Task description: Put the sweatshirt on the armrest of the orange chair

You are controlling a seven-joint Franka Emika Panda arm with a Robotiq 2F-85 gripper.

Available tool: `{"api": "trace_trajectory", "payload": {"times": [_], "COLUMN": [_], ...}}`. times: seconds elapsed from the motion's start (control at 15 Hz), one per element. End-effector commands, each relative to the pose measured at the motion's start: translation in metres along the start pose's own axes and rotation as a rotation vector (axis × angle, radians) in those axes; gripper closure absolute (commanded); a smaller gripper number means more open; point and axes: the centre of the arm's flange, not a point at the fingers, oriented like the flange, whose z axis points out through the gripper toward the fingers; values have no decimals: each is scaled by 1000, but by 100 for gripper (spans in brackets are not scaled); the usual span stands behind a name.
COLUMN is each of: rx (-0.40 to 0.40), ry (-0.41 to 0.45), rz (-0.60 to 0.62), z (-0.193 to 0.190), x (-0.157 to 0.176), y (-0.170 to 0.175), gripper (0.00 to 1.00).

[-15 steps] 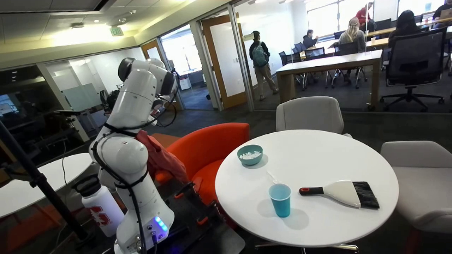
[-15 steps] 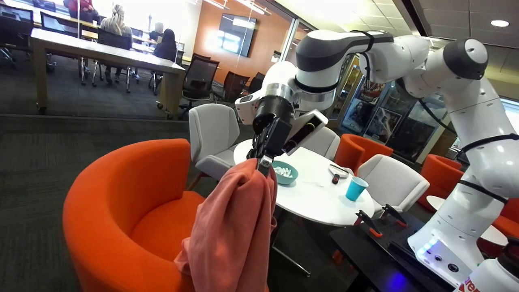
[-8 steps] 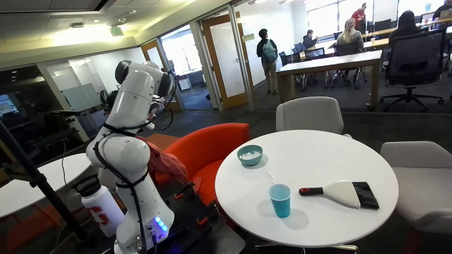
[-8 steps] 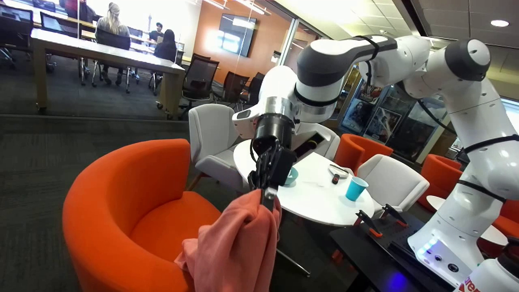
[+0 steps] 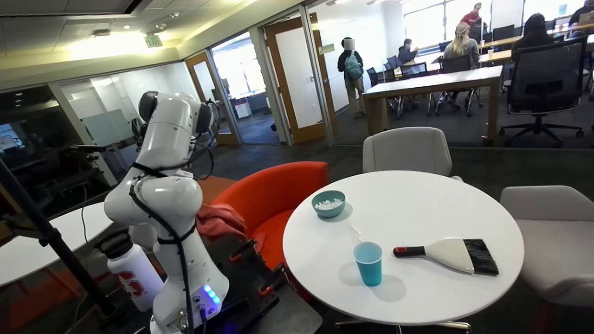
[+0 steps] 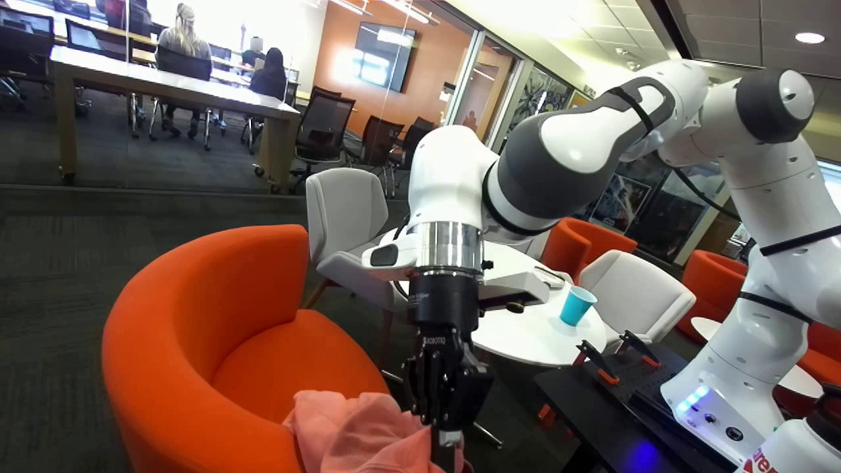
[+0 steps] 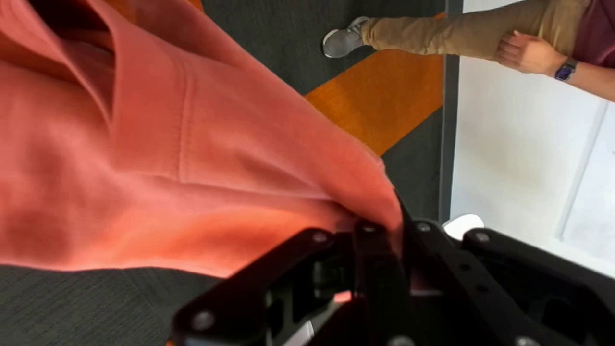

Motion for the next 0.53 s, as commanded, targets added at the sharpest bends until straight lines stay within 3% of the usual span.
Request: {"api": "trace_trajectory", "payload": {"times": [0.0, 0.07, 0.13, 0.2, 0.47], "rx": [-33, -39, -39, -35, -30], "ry": [0, -1, 2, 7, 33], "rz": [18, 24, 30, 33, 44], "z": [5, 5, 5, 5, -12], "x": [28, 32, 35, 38, 44], "y": [28, 36, 43, 49, 53], "gripper": [98, 98, 67, 66, 37]}}
